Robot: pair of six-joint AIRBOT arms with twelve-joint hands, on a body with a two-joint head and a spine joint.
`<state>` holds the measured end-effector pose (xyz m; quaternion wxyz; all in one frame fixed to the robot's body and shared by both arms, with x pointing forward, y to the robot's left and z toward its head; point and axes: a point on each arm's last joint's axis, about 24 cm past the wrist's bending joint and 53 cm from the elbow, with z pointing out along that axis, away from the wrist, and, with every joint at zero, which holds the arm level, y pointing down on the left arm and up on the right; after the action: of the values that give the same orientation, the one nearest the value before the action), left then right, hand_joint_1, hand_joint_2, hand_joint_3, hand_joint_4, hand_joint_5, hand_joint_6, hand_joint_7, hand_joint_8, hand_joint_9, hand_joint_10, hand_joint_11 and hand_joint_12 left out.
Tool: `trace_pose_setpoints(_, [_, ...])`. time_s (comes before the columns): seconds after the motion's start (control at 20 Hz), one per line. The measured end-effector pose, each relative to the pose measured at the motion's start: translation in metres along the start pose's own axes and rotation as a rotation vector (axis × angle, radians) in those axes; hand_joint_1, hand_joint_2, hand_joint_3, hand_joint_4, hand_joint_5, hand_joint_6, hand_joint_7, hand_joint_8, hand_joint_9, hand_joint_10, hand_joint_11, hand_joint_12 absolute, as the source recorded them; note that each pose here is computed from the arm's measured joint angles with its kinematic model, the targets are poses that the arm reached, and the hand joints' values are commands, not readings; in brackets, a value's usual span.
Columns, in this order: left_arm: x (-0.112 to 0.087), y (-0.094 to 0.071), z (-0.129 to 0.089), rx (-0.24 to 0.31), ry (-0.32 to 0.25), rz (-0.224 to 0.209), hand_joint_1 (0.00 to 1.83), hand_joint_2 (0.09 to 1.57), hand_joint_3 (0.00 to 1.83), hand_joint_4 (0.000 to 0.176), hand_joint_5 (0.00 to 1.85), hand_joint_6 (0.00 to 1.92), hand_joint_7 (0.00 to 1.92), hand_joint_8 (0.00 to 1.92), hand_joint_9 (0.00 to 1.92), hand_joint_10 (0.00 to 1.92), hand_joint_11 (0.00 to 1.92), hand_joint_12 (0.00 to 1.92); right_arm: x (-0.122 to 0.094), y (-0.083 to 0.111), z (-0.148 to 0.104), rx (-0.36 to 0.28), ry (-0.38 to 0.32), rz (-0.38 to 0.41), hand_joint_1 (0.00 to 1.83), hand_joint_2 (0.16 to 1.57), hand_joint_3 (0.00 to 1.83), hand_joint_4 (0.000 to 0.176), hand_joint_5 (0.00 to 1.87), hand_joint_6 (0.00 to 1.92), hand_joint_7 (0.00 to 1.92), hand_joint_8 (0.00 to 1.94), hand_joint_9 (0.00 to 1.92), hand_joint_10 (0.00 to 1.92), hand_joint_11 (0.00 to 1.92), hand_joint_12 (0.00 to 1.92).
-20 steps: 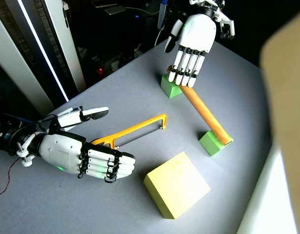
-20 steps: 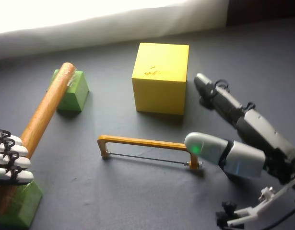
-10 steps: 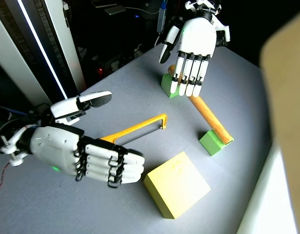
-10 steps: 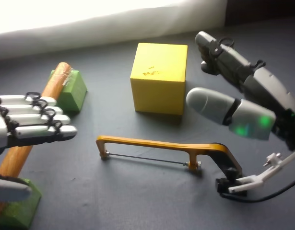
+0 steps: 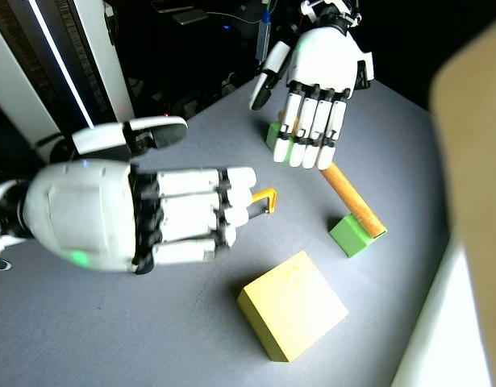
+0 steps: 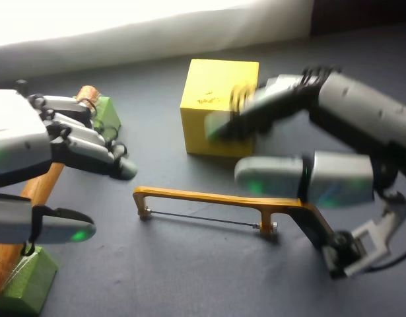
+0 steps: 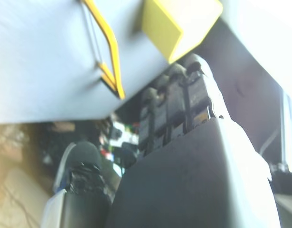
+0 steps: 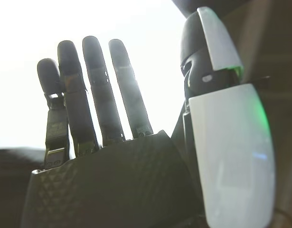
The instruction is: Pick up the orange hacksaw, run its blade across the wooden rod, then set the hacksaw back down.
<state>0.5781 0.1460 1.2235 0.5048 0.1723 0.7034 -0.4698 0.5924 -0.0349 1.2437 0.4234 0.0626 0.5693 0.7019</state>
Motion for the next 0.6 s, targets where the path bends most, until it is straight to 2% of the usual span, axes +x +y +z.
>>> trace_pose_setpoints(0.05, [-0.005,-0.005,0.002,0.020,-0.014,-0.003,0.42,1.28,0.00,0.000,0.97,0.49,0.90,0.66,0.78,1.14,0.61,1.56,0.006,0.000,-0.002,0.004,0.042,-0.034,0.59,1.16,0.00,0.000,0.84,0.93,0.98,1.01,0.91,1.30,0.85,1.65])
trace_pose_setpoints(0.1, [-0.011,-0.010,0.006,0.040,-0.033,-0.032,0.46,1.28,0.00,0.000,0.76,1.03,0.78,1.18,0.74,1.49,0.66,1.76,0.008,0.001,-0.006,0.007,0.075,-0.079,0.58,1.19,0.00,0.000,0.64,1.41,0.86,1.52,0.90,1.66,0.89,1.85])
trace_pose_setpoints(0.15, [-0.017,-0.025,0.010,0.104,-0.021,-0.041,0.47,1.28,0.00,0.000,0.67,1.25,0.72,1.37,0.71,1.61,0.67,1.83,0.002,0.007,-0.011,-0.020,0.147,-0.179,0.58,1.20,0.00,0.000,0.56,1.58,0.81,1.69,0.88,1.79,0.91,1.91])
trace_pose_setpoints(0.2, [-0.016,-0.027,0.010,0.112,-0.020,-0.045,0.49,1.32,0.01,0.000,0.66,1.68,0.76,1.72,0.77,1.86,0.79,1.90,0.002,0.008,-0.011,-0.026,0.167,-0.192,0.62,1.19,0.00,0.000,0.74,1.85,0.96,1.89,1.07,1.89,1.18,1.92])
trace_pose_setpoints(0.25, [-0.014,-0.030,0.010,0.125,-0.010,-0.051,0.49,1.32,0.01,0.000,0.66,1.68,0.76,1.72,0.77,1.86,0.79,1.90,0.001,0.008,-0.012,-0.031,0.196,-0.202,0.62,1.19,0.00,0.000,0.74,1.85,0.96,1.89,1.07,1.89,1.18,1.92])
trace_pose_setpoints(0.3, [-0.007,-0.033,0.010,0.139,0.017,-0.030,0.41,1.39,0.01,0.000,1.11,1.91,1.16,1.91,1.21,1.92,1.28,1.92,0.001,0.009,-0.014,-0.039,0.255,-0.226,0.48,1.26,0.01,0.000,1.08,1.92,1.26,1.94,1.46,1.92,1.65,1.92])
trace_pose_setpoints(0.45, [0.001,-0.039,0.007,0.180,0.048,-0.008,0.23,1.45,0.01,0.000,1.30,1.92,1.35,1.92,1.41,1.92,1.50,1.92,0.006,0.011,-0.017,-0.059,0.325,-0.291,0.33,1.37,0.01,0.000,1.26,1.92,1.39,1.94,1.56,1.92,1.73,1.92])
trace_pose_setpoints(0.5, [0.002,-0.037,0.004,0.184,0.054,-0.009,0.19,1.47,0.01,0.000,1.35,1.92,1.40,1.92,1.45,1.92,1.55,1.92,0.006,0.013,-0.018,-0.071,0.330,-0.297,0.24,1.43,0.03,0.000,1.30,1.92,1.42,1.94,1.58,1.92,1.77,1.92])
trace_pose_setpoints(0.6, [0.004,-0.034,0.001,0.198,0.074,0.015,0.16,1.50,0.01,0.000,1.37,1.92,1.44,1.92,1.48,1.92,1.58,1.92,0.007,0.018,-0.020,-0.092,0.341,-0.274,0.23,1.48,0.02,0.000,1.26,1.92,1.40,1.94,1.55,1.92,1.74,1.92])
